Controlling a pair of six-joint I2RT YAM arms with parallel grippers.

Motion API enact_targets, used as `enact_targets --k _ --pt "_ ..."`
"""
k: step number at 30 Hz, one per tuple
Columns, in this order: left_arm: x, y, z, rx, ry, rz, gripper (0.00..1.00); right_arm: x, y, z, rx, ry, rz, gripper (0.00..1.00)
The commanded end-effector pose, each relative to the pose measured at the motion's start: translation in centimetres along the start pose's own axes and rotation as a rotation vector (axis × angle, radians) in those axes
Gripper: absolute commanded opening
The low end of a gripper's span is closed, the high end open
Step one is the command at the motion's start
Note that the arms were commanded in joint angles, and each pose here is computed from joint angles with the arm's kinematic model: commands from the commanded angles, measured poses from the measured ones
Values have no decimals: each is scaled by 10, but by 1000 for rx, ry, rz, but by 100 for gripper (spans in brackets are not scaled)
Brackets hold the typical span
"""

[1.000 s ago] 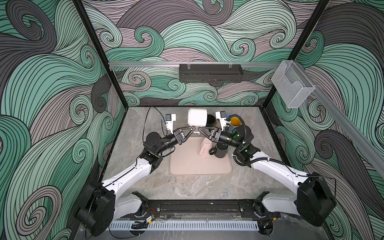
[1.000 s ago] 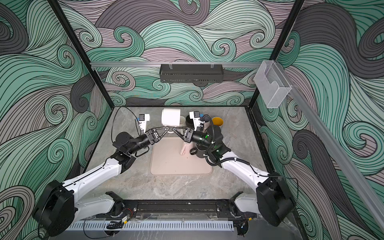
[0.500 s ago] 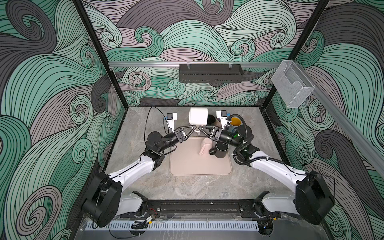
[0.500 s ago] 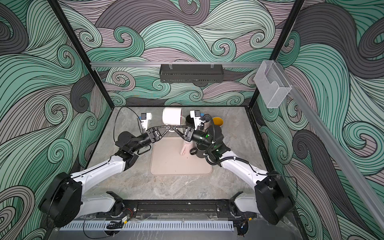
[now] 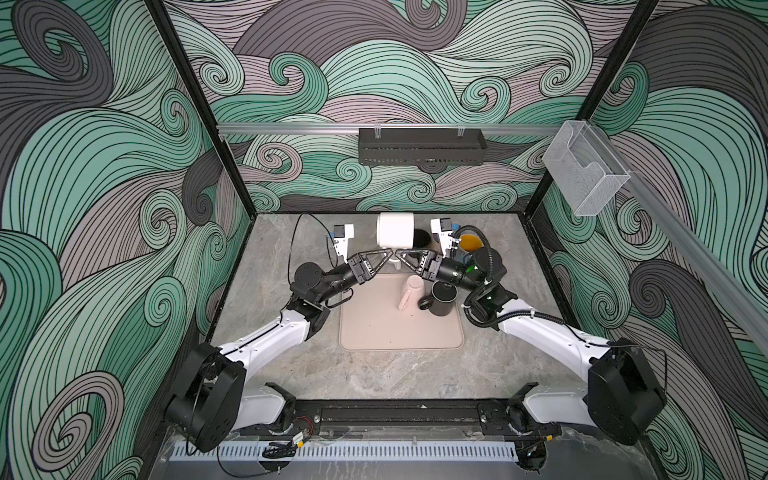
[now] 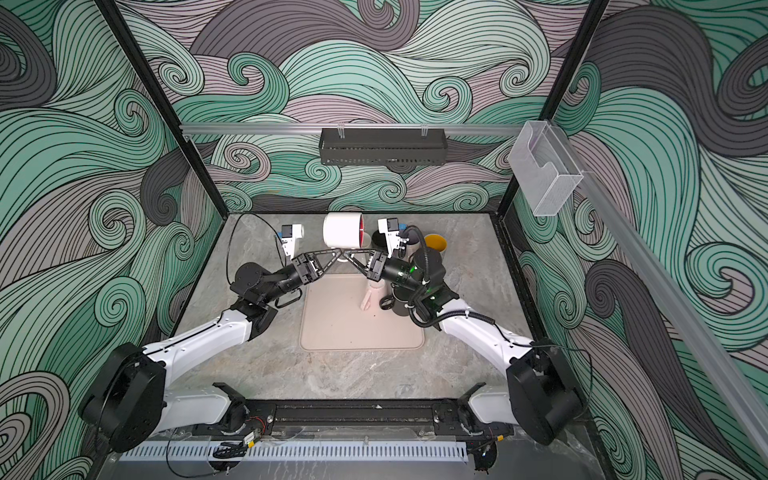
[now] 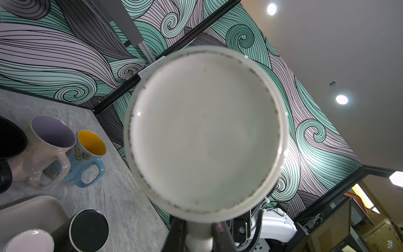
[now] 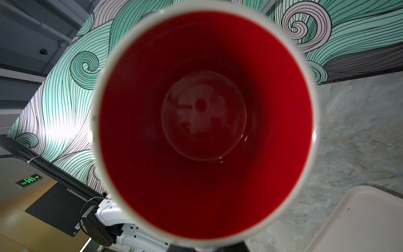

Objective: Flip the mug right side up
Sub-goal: 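Grasp the red-lined mug's rim with the right gripper while the left releases, then carry the red-lined mug beyond the tray with the right gripper while the left draws back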

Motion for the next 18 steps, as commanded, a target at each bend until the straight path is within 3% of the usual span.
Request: enact_targets --k 1,4,6,8,13,14,18 --pt "3 -8 5 51 47 28 0 -22 38 5 -120 -69 -92 0" --pt "7 -1 3 5 69 22 0 -23 37 7 -116 -65 -82 0" --pt "10 9 -2 -91 93 34 46 -24 36 8 -99 -58 -81 0" --pt "12 16 -11 -207 110 78 73 -23 35 8 -76 -48 -89 0" --pt "7 32 -56 -604 99 232 90 -24 28 12 2 -32 -90 0" --pt "5 32 -67 -673 89 266 98 -23 25 13 29 -25 -88 0" --pt "2 34 -105 -869 37 382 99 -21 11 20 207 -6 -109 0"
Point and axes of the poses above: each gripper's point midway between its finger pads, its own z axis out along the fingers, its own y axis along the line the jaws close on, x = y × z, the point moved 5 cm from there along -z, back along the fingers, and after that the axes turned 7 degrees about z, right-handed, at the moved point
